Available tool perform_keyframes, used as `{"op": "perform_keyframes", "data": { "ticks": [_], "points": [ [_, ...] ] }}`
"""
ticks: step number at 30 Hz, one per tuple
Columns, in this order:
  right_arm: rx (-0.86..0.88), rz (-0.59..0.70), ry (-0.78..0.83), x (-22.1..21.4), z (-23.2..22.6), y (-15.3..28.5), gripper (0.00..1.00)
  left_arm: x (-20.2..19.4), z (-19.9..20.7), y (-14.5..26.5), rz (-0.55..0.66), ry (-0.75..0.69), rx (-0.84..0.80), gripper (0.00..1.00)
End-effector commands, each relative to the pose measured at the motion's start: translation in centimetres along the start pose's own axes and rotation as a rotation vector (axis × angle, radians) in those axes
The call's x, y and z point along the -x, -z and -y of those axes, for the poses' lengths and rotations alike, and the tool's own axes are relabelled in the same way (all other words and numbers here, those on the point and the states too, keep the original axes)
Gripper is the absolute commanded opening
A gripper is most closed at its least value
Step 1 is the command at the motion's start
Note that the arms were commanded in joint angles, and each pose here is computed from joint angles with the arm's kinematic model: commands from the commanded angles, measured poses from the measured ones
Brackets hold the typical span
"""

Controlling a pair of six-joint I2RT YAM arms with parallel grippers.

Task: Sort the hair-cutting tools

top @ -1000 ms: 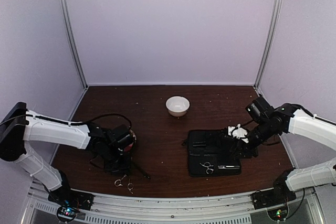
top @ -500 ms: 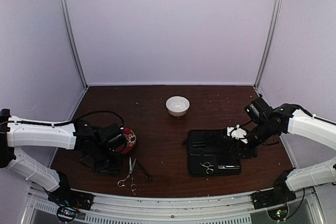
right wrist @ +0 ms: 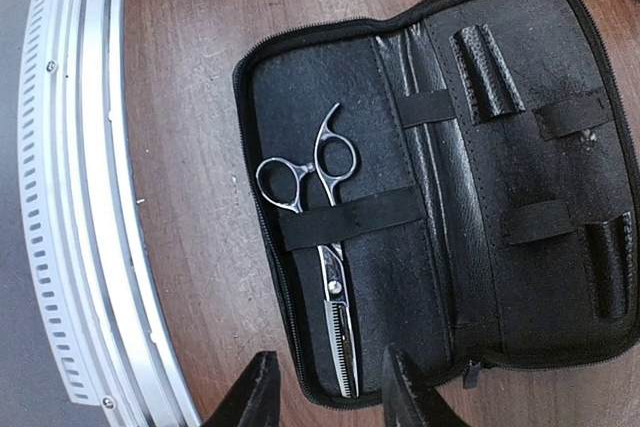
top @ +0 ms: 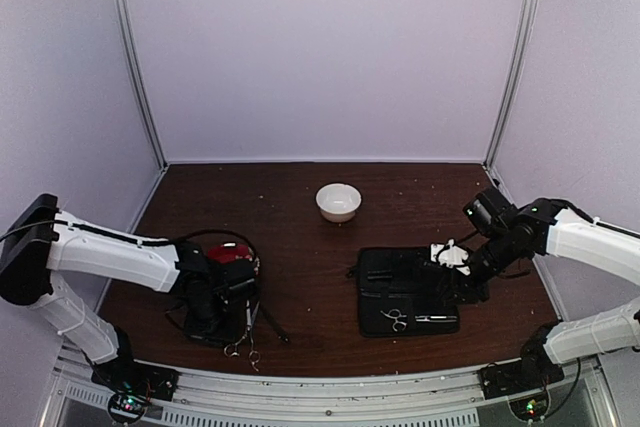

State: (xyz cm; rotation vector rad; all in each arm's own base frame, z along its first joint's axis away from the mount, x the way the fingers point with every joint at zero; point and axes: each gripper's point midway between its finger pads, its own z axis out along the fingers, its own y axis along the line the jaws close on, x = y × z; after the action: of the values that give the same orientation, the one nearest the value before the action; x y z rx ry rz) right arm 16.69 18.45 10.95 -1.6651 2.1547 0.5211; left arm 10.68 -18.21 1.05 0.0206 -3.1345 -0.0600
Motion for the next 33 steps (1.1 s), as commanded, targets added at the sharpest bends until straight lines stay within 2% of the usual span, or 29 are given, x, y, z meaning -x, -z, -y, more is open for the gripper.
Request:
{"op": "perform_keyframes", "data": {
  "ticks": [1,5,10,15,18,19,20,22,23,24,27,29,33],
  "points": [
    [-0.016,-0.014,-0.004,-0.2,0.3,-0.3,0.35,-0.8,7.1,-0.6,-0.017,-0.315,-0.132,0.0],
    [-0.013,-0.023,-0.002,-0.3,0.2,-0.5,0.35,-2.1,12.7,0.1,-0.041,-0.561,-0.203,0.0],
    [-0.018,-0.03,-0.004,-0.4,0.3,-0.6,0.35,-0.6,17.1,2.0,0.039,-0.657,-0.277,0.0],
    [-0.044,-0.035,0.0,-0.4,0.6,-0.2,0.35,-0.1,17.8,3.8,0.085,-0.73,-0.295,0.0],
    [-0.047,0.004,0.034,0.5,0.1,0.8,0.35,-0.4,17.5,7.5,0.124,-0.816,-0.345,0.0],
    [-0.039,0.019,0.054,0.9,-0.3,1.1,0.35,-0.2,17.2,9.2,0.161,-0.852,-0.354,0.01],
    [-0.031,0.033,0.076,1.5,-0.7,1.3,0.35,0.7,16.6,10.8,0.224,-0.861,-0.335,0.09],
    [-0.014,0.05,0.135,2.8,-1.7,1.6,0.35,3.4,15.1,13.7,0.327,-0.825,-0.287,0.35],
    [-0.017,0.059,0.161,3.7,-2.0,1.7,0.35,5.0,14.3,14.8,0.366,-0.792,-0.272,0.45],
    [-0.017,0.067,0.189,4.6,-2.3,1.7,0.34,6.8,13.7,15.8,0.398,-0.757,-0.268,0.48],
    [-0.063,0.088,0.228,7.9,-2.3,1.3,0.33,13.6,11.3,18.1,0.504,-0.586,-0.214,0.55],
    [-0.095,0.126,0.211,10.7,-1.8,0.3,0.32,18.3,9.6,19.9,0.593,-0.464,-0.158,0.56],
    [-0.028,0.184,0.21,14.7,-4.2,-2.4,0.32,25.0,7.8,23.2,0.77,-0.339,-0.102,0.57]
  ]
}}
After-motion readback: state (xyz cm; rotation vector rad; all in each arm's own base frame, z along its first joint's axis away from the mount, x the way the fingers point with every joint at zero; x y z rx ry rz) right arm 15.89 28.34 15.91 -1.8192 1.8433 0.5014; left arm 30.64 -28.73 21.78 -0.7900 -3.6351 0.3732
